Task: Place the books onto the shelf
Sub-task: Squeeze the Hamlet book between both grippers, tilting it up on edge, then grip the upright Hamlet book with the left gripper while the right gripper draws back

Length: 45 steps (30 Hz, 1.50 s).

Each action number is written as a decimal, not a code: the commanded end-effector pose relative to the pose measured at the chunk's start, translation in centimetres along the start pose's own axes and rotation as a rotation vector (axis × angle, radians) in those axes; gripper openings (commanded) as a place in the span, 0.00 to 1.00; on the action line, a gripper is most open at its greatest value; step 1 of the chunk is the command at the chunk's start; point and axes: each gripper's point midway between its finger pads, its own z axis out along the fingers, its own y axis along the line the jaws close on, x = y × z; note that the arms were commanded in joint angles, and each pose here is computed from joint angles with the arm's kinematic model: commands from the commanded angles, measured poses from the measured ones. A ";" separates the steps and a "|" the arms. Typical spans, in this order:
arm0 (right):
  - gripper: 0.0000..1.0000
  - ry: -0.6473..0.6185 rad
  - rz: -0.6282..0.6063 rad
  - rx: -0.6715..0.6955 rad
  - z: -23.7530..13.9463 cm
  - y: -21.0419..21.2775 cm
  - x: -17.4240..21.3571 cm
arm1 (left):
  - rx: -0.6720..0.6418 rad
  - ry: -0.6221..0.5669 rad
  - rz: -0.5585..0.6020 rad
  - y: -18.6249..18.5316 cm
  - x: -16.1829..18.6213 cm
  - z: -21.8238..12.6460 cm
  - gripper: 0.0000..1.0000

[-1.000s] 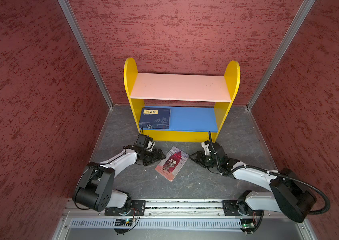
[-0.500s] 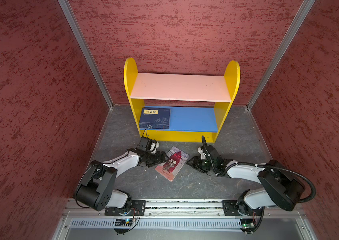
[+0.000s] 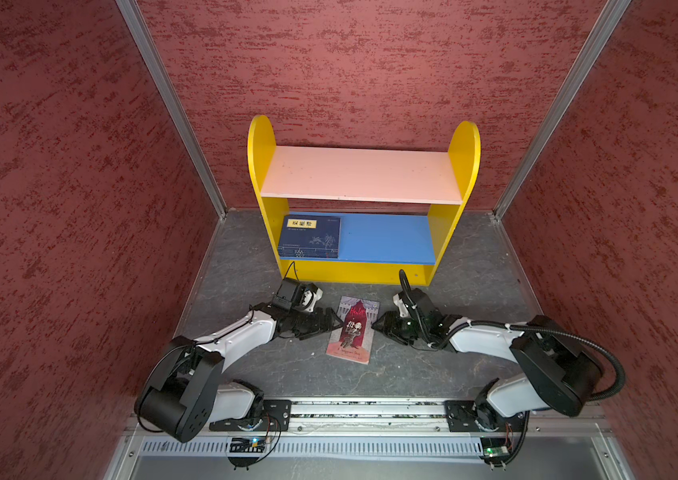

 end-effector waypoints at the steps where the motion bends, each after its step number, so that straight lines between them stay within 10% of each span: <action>1: 0.58 0.052 -0.021 0.041 0.8 -0.7 0.7 | -0.030 -0.006 -0.010 1.2 -0.2 0.2 0.89; 30: 0.57 0.166 -0.003 0.062 4.0 -1.3 1.9 | 0.128 0.146 -0.055 -0.4 1.3 2.9 0.91; 45: 0.58 0.082 0.000 0.013 3.4 0.1 0.5 | 0.157 0.065 -0.031 -2.1 0.6 0.7 0.27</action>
